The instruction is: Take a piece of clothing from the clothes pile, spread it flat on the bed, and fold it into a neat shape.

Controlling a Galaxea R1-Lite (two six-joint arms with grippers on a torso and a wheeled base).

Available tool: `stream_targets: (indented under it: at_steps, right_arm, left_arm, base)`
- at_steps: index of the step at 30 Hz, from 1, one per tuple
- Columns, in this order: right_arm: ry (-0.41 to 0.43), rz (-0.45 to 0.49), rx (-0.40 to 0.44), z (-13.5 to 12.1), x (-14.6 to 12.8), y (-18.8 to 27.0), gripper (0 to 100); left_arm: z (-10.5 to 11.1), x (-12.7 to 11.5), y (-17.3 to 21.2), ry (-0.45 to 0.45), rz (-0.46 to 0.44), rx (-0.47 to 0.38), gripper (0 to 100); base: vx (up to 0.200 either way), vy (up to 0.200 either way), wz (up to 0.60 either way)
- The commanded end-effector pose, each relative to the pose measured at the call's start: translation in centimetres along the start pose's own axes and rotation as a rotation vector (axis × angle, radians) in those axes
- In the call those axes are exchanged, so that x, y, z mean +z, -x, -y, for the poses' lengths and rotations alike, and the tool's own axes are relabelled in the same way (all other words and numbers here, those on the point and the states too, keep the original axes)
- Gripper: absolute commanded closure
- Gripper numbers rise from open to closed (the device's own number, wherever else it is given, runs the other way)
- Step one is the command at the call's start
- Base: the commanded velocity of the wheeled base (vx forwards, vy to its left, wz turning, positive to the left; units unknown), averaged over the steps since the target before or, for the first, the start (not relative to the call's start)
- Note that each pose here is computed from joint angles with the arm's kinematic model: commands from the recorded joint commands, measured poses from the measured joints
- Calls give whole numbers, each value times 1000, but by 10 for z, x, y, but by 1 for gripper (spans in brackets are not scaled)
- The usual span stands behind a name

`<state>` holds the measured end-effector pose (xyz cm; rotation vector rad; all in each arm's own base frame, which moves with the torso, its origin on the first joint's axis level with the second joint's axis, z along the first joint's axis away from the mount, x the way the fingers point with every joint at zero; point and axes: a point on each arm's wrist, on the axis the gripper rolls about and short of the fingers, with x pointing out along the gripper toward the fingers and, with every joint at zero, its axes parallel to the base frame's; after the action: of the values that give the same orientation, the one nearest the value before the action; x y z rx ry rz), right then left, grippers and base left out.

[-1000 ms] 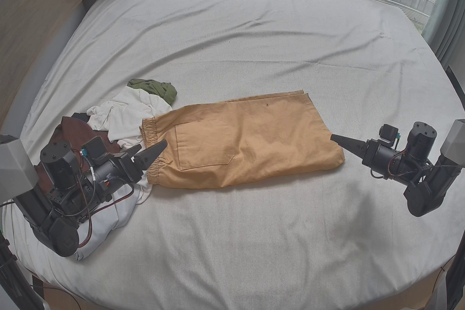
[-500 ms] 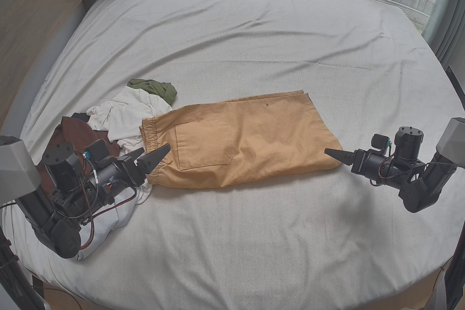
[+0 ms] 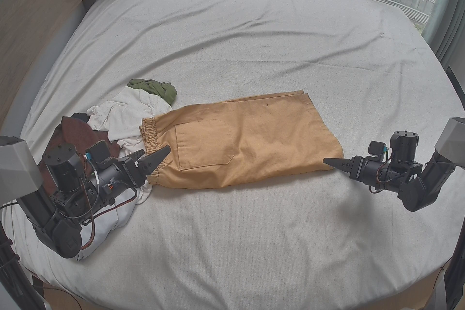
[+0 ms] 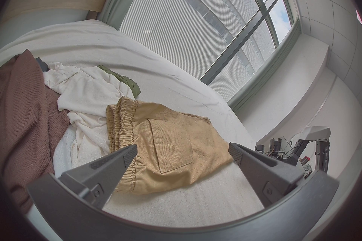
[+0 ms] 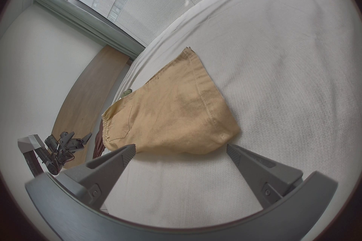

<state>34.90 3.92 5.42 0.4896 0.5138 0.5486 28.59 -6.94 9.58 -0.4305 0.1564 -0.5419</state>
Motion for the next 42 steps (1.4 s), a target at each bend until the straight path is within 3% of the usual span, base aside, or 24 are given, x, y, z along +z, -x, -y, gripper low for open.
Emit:
stream_targets:
  at_steps: [1, 12, 20, 25, 42]
  right_arm:
    - [-7, -21, 2, -1, -5, -2, 0]
    - [2, -19, -41, 8, -25, -39, 0]
    - [-16, 23, 14, -5, -16, -56, 0]
    - [-41, 99, 21, -4, -9, -75, 0]
    - [-32, 96, 30, -16, 0, -100, 0]
  left_arm:
    - [-1, -1, 0, 4, -4, 2, 0]
    - [-1, -1, 0, 4, -3, 3, 0]
    - [-1, 1, 0, 1, 4, 2, 0]
    - [-1, 3, 0, -1, 11, 2, 0]
    - [0, 5, 0, -1, 19, 0, 0]
  base:
    - [0, 0, 0]
    - [0, 0, 0]
    - [0, 0, 0]
    - [0, 0, 0]
    - [0, 0, 0]
